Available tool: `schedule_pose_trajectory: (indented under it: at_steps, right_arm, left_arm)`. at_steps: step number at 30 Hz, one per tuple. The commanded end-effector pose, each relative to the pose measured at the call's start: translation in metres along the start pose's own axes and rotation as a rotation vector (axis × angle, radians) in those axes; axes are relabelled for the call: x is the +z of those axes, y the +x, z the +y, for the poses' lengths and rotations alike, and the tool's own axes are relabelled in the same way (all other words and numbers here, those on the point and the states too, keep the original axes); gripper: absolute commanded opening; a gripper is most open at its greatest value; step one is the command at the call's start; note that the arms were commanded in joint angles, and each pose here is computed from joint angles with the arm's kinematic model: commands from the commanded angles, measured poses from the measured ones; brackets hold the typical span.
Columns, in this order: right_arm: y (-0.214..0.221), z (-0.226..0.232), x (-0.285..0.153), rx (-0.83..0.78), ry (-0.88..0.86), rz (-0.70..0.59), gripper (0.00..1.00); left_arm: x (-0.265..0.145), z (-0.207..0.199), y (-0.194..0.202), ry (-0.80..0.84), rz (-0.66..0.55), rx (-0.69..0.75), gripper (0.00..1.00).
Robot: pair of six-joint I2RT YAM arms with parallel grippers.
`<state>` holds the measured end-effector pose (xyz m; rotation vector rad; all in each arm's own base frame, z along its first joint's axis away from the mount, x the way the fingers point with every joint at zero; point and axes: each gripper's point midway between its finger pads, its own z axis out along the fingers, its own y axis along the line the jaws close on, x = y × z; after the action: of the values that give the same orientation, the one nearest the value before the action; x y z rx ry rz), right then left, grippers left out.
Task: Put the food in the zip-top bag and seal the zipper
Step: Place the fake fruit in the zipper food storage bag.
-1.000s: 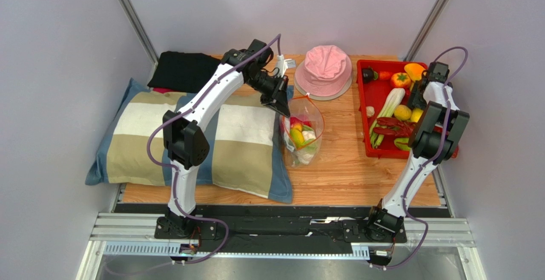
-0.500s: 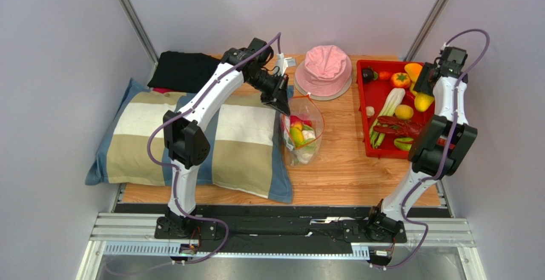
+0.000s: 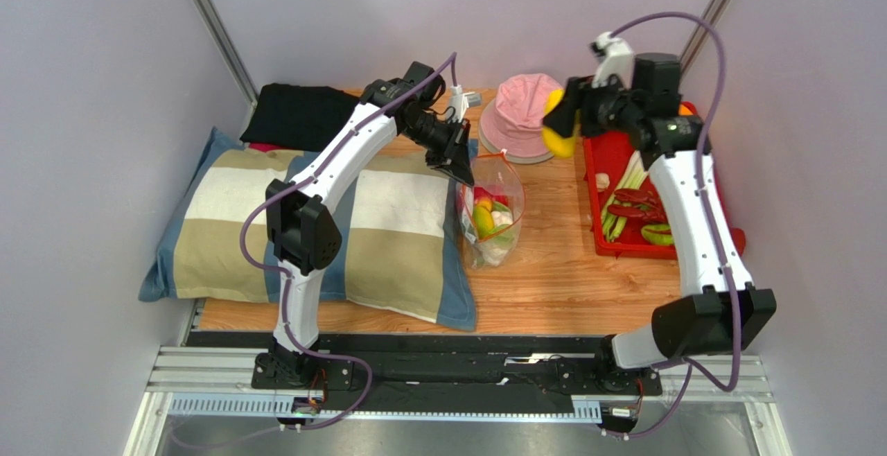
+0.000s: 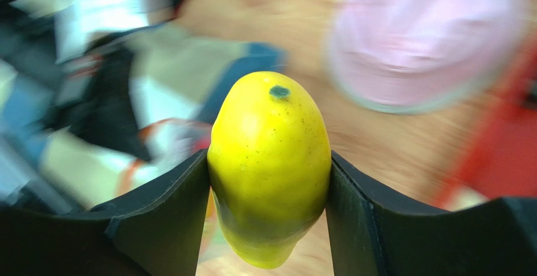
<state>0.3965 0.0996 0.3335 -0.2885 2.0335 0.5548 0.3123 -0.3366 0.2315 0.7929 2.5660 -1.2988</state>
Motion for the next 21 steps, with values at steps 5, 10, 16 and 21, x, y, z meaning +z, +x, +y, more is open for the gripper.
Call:
schedule_pose_trajectory:
  at_steps: [5,10,16,21]
  right_arm:
    - [0.057,0.142,0.018,-0.027,-0.338,0.161,0.0]
    - [0.104,0.153,0.033,-0.023,-0.324,0.303,0.0]
    - [0.146,0.128,0.045,0.037,-0.189,0.447,0.06]
    - [0.138,0.127,0.037,0.025,-0.166,0.408,0.82]
  left_arm:
    - [-0.019,-0.02,-0.009,0.044,-0.071,0.026,0.0]
    - [-0.024,-0.023,-0.011,0.056,-0.086,0.018,0.0]
    - [-0.029,-0.03,-0.01,0.075,-0.1,0.014,0.0]
    - [-0.031,-0.031,-0.008,0.08,-0.1,0.017,0.0]
